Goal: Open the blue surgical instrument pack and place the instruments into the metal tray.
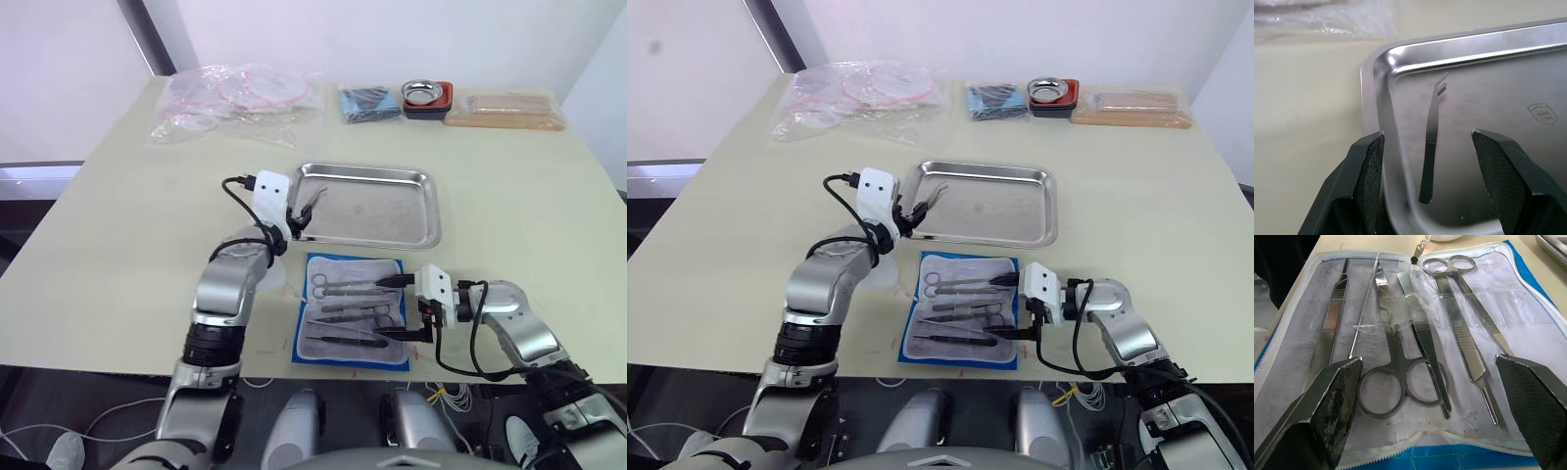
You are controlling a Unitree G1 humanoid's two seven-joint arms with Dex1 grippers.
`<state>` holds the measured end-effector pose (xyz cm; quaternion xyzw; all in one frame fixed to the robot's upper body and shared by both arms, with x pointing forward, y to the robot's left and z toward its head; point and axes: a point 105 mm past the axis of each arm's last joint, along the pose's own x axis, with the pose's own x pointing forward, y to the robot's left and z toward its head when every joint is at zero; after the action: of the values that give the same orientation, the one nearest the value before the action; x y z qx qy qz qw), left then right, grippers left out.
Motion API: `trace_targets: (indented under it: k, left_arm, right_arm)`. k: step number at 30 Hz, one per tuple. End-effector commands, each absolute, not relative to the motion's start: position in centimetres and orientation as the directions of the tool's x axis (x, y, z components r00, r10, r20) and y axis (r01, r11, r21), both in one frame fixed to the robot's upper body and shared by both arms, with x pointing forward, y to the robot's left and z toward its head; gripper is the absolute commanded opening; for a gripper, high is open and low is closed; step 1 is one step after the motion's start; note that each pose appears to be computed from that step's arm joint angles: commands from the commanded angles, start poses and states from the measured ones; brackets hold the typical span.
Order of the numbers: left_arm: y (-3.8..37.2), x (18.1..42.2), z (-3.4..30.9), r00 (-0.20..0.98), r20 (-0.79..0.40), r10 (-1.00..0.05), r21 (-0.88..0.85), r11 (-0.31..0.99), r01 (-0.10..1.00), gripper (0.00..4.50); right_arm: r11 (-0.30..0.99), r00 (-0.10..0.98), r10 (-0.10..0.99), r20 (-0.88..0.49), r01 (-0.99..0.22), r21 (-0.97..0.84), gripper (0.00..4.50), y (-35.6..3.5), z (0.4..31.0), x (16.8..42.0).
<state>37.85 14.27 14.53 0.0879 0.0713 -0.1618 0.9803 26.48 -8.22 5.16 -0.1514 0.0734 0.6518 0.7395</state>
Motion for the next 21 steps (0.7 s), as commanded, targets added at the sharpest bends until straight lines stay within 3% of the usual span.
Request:
trace_targets:
  k: [1, 8, 12, 19, 21]
  left_arm:
    - [13.5, 36.9, 16.8, 0.899, -0.068, -0.432, 0.209, 0.875, 0.437, 3.02]
    - [14.6, 34.1, 16.9, 0.742, -0.087, -0.665, 0.308, 0.69, 0.654, 3.02]
    - [15.3, 32.9, 17.0, 0.666, -0.106, -0.738, 0.329, 0.606, 0.724, 3.02]
    - [18.0, 29.2, 15.6, 0.494, -0.242, -0.835, 0.35, 0.399, 0.847, 3.02]
    - [18.5, 28.5, 15.8, 0.45, -0.253, -0.857, 0.328, 0.361, 0.873, 3.56]
  right_arm:
    - [0.133, 0.118, 0.905, -0.408, -0.991, 0.01, 4.5, -9.7, 1.2, 25.2]
    - [0.134, 0.12, 0.904, -0.41, -0.991, 0.007, 4.5, -9.6, 1.0, 25.2]
    - [0.134, 0.119, 0.905, -0.407, -0.991, 0.008, 4.5, -9.5, 1.0, 25.2]
    - [0.142, 0.124, 0.904, -0.409, -0.99, 0.014, 4.5, -9.7, 0.6, 24.9]
    - [0.144, 0.125, 0.904, -0.409, -0.989, 0.015, 4.5, -9.7, 0.6, 24.9]
